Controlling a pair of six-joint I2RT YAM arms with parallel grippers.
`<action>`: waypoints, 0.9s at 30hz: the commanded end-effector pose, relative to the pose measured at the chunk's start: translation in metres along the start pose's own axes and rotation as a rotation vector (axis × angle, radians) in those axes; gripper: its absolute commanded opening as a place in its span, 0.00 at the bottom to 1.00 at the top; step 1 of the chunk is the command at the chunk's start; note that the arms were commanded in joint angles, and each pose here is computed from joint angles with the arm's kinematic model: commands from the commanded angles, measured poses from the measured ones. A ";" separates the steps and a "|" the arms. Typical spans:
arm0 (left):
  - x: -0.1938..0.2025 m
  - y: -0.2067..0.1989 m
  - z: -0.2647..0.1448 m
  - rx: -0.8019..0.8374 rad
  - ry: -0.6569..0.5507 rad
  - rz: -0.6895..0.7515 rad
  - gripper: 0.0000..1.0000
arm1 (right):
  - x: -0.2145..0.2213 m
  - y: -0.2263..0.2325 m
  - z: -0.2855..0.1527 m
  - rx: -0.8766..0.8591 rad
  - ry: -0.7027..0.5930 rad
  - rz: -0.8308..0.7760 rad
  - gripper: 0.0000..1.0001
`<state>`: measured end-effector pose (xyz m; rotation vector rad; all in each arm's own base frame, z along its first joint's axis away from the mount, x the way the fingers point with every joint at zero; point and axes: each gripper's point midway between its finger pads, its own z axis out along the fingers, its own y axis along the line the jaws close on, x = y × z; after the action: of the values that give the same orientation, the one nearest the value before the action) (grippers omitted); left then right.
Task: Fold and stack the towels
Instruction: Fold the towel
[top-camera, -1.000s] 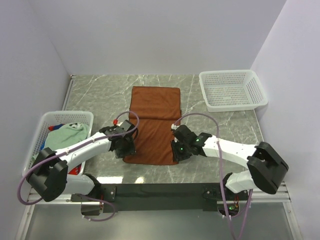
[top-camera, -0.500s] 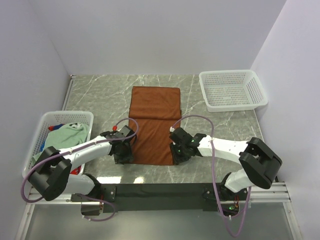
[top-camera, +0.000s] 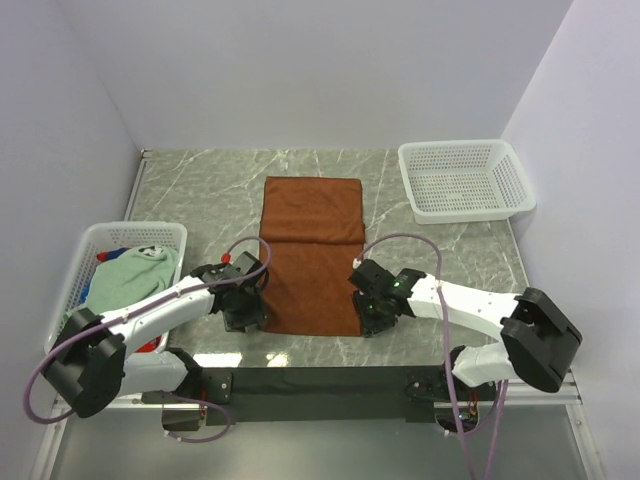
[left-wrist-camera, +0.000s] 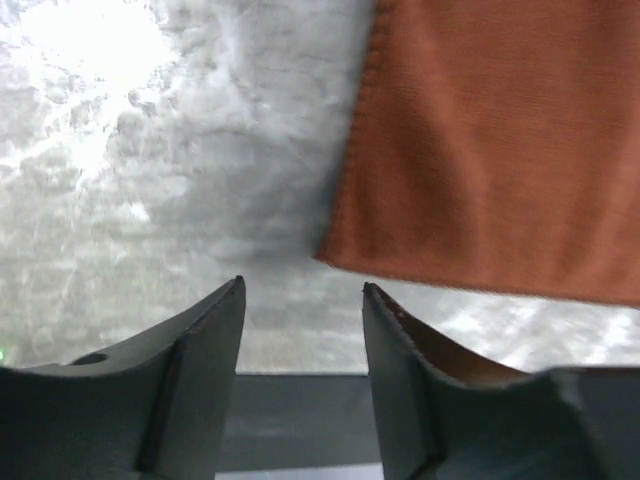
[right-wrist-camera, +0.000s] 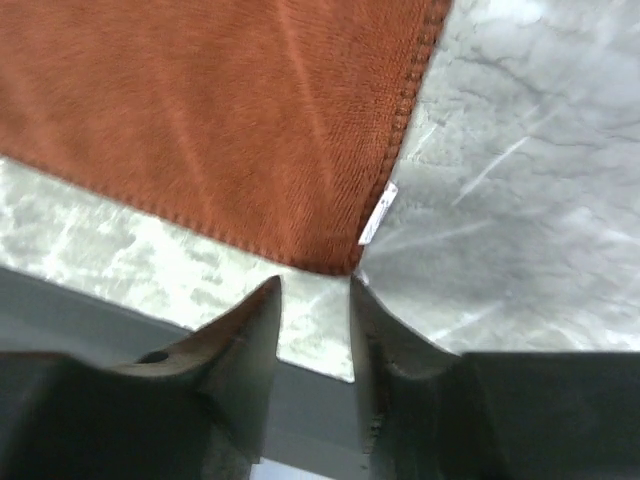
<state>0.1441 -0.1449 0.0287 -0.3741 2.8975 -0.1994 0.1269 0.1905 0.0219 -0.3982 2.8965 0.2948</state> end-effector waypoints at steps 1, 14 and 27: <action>-0.021 -0.022 -0.031 0.070 -0.069 -0.006 0.58 | -0.041 0.018 -0.038 -0.047 -0.142 -0.041 0.45; -0.043 -0.065 -0.011 0.150 -0.060 0.051 0.34 | -0.088 0.019 -0.036 -0.104 -0.267 -0.008 0.39; -0.001 -0.024 0.024 0.051 0.066 0.048 0.32 | -0.086 0.002 -0.022 -0.099 -0.291 0.064 0.39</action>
<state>0.1604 -0.1688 0.0148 -0.3058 2.9413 -0.2627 0.1931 0.2040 0.0549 -0.2898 2.6839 0.4322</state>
